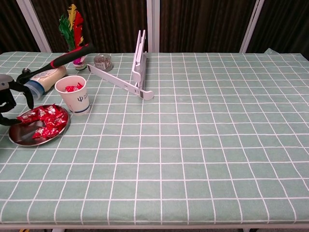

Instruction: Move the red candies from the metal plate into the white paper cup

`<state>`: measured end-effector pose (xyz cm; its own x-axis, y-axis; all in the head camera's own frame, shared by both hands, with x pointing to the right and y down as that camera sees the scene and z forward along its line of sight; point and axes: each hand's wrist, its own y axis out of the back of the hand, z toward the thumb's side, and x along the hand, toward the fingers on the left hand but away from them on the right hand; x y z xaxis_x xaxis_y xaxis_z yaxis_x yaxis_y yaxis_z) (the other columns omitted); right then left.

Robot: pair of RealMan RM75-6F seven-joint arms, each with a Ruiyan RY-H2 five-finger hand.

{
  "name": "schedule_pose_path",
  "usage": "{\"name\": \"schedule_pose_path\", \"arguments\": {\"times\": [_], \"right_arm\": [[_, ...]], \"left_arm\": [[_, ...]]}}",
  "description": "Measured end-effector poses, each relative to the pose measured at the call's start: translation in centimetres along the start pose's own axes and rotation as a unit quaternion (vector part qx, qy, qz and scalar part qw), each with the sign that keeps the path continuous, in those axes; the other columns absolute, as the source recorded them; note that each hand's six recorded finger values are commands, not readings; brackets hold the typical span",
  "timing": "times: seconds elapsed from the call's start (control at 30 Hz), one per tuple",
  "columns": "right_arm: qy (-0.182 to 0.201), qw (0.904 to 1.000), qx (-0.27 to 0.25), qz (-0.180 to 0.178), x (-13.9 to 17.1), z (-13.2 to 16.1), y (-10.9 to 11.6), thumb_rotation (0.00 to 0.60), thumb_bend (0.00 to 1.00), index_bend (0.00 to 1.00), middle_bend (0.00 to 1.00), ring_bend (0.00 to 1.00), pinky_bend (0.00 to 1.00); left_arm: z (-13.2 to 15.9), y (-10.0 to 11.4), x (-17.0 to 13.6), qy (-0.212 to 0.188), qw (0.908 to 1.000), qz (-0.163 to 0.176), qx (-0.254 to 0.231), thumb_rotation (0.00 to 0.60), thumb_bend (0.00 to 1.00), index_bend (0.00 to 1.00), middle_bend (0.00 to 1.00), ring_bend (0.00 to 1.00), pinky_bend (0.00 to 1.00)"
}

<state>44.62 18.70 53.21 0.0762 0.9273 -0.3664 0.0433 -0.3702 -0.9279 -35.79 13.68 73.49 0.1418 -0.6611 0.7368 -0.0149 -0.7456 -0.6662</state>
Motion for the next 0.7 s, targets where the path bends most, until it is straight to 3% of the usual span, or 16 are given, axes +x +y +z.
{"name": "schedule_pose_path", "arguments": {"times": [0.7], "right_arm": [[-0.007,1.0000,-0.001,0.001,0.1,-0.4,0.0,0.600,0.11,0.17,0.32,0.20,0.48]], "left_arm": [[0.1,-1.2,2.3,0.030,0.9987,-0.016,0.036,0.600,0.28,0.52,0.96,0.97,1.00]]}}
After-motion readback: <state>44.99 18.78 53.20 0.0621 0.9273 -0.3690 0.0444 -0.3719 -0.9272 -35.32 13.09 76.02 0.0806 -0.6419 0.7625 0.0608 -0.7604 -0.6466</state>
